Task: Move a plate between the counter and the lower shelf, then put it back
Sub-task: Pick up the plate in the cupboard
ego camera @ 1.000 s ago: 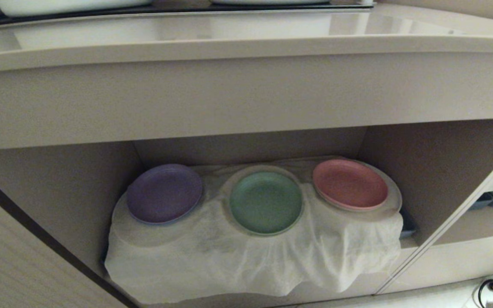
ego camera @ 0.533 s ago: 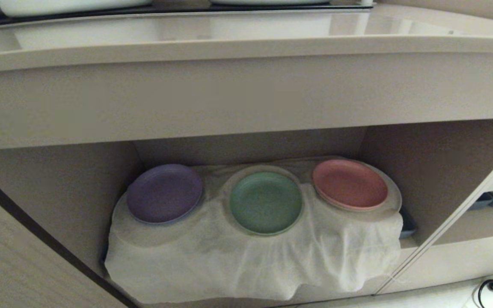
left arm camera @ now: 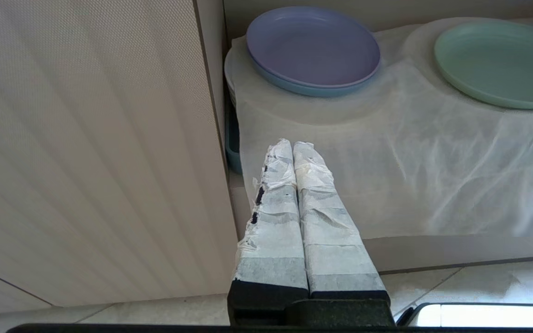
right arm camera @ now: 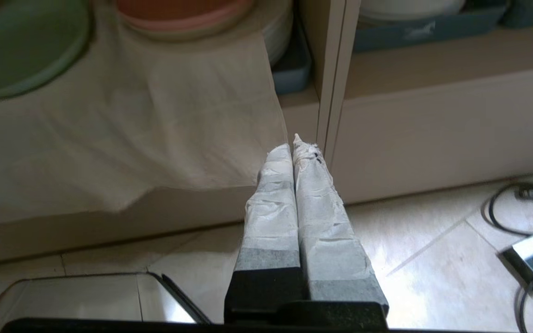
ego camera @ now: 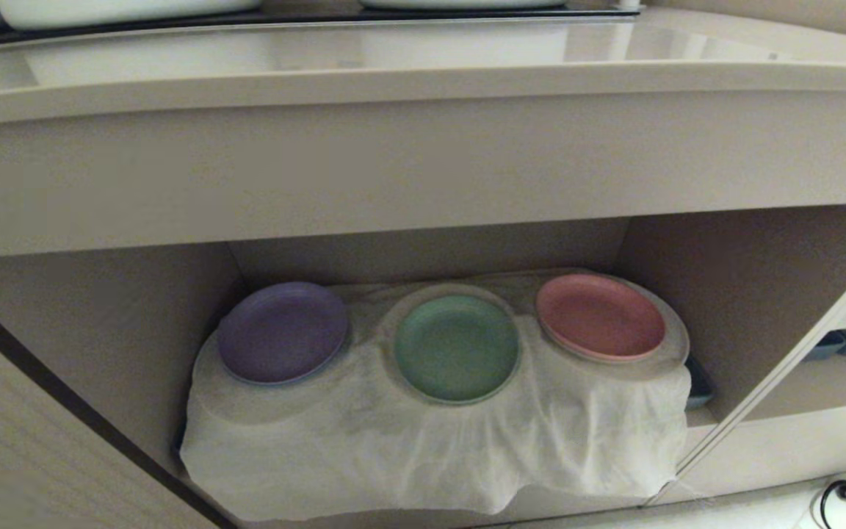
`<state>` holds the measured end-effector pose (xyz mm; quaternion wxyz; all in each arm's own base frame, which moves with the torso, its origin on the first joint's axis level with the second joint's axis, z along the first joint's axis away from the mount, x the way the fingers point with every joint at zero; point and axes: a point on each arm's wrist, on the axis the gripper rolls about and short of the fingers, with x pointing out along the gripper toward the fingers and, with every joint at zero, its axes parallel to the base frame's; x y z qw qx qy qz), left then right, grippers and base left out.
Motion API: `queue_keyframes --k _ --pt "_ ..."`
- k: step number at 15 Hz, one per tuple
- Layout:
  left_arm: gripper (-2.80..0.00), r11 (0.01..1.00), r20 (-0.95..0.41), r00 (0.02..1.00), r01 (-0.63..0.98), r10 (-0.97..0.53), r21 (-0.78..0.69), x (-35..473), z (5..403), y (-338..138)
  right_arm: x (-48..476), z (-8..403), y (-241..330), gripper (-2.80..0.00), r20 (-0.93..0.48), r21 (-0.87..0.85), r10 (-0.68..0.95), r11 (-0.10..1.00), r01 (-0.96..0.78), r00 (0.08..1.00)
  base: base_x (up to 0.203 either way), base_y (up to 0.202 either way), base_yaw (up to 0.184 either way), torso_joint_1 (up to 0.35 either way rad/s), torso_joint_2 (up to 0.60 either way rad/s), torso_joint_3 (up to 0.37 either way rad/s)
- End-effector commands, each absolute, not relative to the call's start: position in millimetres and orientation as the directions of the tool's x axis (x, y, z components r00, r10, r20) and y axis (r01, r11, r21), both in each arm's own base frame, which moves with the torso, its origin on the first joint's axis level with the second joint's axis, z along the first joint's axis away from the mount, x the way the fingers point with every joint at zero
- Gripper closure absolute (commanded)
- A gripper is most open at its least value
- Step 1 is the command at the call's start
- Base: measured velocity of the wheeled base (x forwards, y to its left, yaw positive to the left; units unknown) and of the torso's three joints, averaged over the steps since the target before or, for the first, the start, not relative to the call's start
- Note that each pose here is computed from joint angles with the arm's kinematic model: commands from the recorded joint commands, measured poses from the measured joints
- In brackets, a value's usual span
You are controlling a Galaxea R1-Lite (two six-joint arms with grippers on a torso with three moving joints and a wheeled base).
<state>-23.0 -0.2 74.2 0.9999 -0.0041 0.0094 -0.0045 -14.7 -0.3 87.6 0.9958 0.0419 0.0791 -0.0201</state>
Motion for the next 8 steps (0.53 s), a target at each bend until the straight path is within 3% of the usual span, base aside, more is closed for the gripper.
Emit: queue_keyframes --k 1,5,8 --pt "0.0 1.0 -0.018 1.0 0.009 -0.009 -0.008 -23.1 74.1 -0.2 -22.8 84.2 -0.2 0.0 -0.068 0.085 -0.028 0.996 0.033 0.997 0.0 0.0 0.0 0.0 0.0 0.0" --pt "0.0 1.0 -0.018 1.0 0.009 -0.009 -0.009 -23.1 74.1 -0.2 -23.1 80.9 -1.3 0.0 0.049 0.043 -0.069 0.997 0.067 0.996 0.0 0.0 0.0 0.0 0.0 0.0" --pt "0.0 1.0 -0.018 1.0 0.009 -0.009 -0.008 -23.1 74.1 -0.2 -22.9 77.8 -1.3 0.0 0.022 0.022 -0.069 0.997 0.068 0.997 0.0 0.0 0.0 0.0 0.0 0.0"
